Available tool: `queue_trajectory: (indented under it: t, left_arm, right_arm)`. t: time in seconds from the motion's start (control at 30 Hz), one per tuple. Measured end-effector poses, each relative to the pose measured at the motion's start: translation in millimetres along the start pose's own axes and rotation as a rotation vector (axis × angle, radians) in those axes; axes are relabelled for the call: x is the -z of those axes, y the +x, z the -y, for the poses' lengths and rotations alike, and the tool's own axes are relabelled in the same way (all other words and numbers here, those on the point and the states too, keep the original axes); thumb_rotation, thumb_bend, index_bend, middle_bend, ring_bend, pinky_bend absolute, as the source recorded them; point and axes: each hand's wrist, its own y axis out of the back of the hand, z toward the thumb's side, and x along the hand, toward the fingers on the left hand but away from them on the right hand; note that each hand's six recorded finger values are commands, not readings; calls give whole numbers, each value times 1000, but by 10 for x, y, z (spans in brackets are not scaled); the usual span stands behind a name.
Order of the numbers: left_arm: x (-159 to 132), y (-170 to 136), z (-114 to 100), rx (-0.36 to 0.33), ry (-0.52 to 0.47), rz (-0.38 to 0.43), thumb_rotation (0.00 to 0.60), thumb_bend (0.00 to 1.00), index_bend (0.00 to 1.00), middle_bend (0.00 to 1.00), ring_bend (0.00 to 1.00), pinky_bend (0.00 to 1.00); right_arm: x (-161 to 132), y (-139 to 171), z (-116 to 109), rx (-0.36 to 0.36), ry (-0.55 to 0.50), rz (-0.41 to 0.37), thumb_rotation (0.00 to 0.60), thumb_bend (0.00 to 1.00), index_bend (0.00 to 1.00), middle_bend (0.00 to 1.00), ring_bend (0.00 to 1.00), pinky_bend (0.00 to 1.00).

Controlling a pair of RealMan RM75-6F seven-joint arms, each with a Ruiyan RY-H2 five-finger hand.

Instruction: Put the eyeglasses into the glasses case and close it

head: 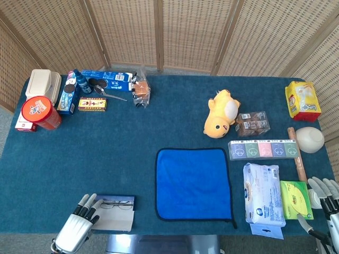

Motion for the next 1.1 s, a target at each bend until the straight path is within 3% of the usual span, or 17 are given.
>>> queue_trajectory:
  t: [0.53, 0.87, 1.1]
  left_arm:
    - [185, 236, -101, -64, -121, -94, 600, 349, 498, 139, 0, 71]
    - [263, 470, -92, -67, -110, -132, 600, 338, 237, 33, 0, 38]
    - [271, 605, -81, -62, -117, -155, 600, 335, 149, 0, 0, 27]
  right_arm:
    - [17, 20, -19, 6, 3, 5, 600, 280, 63, 92, 0, 95]
    - [32, 37, -40, 12, 3, 11, 600, 280, 63, 93, 0, 95]
    - [45, 47, -43, 11, 4, 16, 600, 281, 63, 93, 0, 96]
